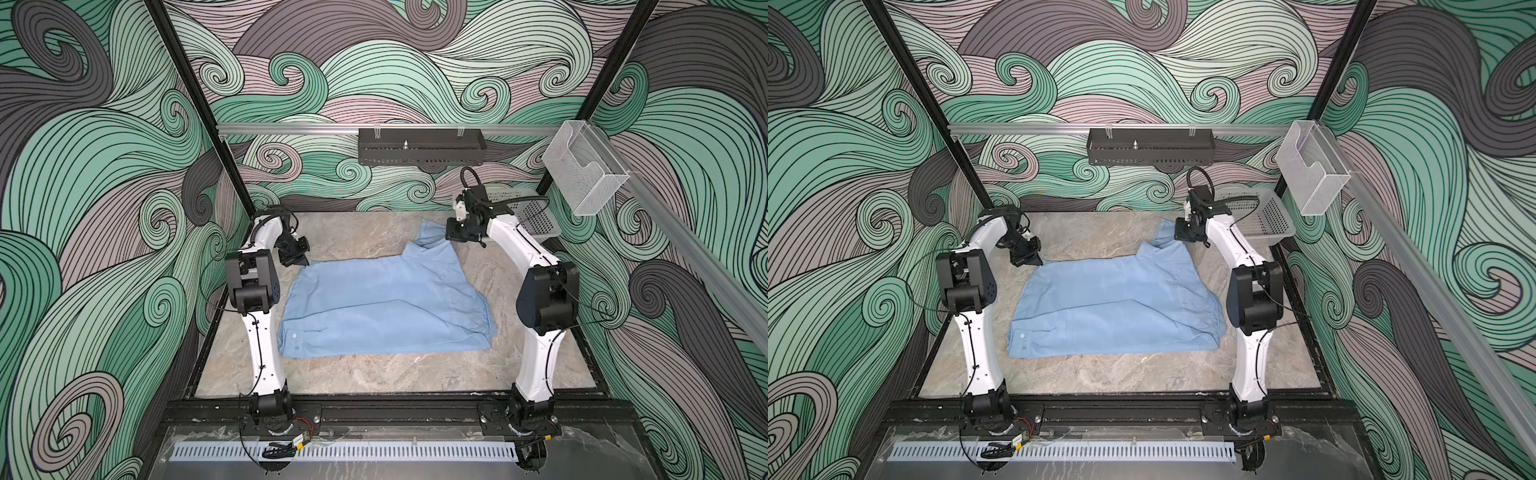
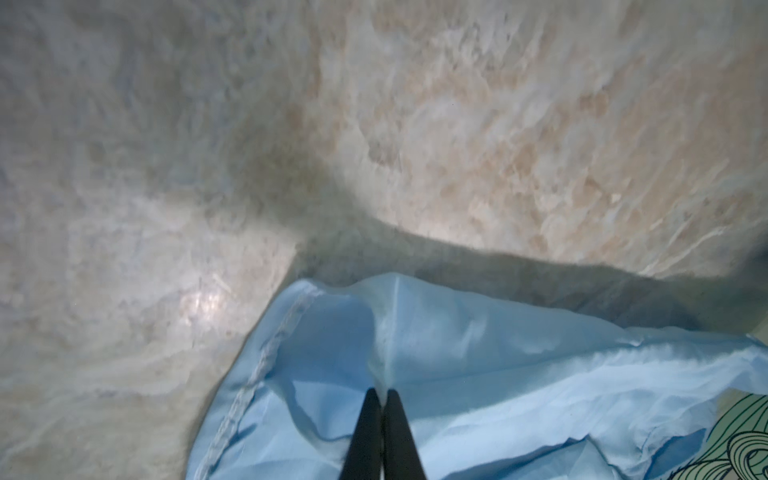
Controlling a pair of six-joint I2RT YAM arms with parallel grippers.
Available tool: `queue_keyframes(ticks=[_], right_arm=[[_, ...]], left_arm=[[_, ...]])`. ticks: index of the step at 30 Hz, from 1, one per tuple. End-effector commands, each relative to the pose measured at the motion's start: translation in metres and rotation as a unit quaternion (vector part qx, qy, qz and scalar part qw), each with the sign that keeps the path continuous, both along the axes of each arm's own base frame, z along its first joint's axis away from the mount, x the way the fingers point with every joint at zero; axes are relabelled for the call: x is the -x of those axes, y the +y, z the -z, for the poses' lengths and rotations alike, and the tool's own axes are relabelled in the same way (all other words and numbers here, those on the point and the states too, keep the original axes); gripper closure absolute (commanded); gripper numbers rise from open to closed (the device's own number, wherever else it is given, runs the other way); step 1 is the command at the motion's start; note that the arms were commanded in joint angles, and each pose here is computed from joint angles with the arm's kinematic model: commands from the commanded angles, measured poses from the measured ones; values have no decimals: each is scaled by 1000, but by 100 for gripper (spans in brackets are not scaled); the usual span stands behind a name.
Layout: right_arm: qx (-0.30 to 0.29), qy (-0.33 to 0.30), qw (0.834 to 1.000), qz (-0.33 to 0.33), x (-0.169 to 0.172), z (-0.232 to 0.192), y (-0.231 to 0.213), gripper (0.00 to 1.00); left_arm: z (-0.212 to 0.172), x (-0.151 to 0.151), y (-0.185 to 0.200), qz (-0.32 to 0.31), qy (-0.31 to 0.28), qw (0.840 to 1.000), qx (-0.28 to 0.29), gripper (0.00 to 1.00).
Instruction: Fold and stack the long sleeve shirts
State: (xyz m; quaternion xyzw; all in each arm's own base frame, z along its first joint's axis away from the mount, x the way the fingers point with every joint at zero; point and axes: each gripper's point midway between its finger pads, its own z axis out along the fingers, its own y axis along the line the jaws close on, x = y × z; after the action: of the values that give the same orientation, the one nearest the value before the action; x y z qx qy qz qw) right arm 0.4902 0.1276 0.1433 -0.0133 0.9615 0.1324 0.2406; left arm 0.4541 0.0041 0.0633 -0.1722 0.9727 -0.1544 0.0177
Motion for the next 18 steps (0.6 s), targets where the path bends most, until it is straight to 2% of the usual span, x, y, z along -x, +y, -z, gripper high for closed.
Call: queue_keyframes(ticks=[1,11,18], right_arm=[[-7,-21,1000,-11,15,-5,0,100],[-15,-8,1000,-20,82,4,-3,100],[7,-6,1000,-21,130,4,-9,100]], left_arm=[[-30,6,3,2,-42,999,-5,100],[-39,67,-4,-5,-40,999,-10,100],[-35,107,-1,-18,-29,999,-41,100]])
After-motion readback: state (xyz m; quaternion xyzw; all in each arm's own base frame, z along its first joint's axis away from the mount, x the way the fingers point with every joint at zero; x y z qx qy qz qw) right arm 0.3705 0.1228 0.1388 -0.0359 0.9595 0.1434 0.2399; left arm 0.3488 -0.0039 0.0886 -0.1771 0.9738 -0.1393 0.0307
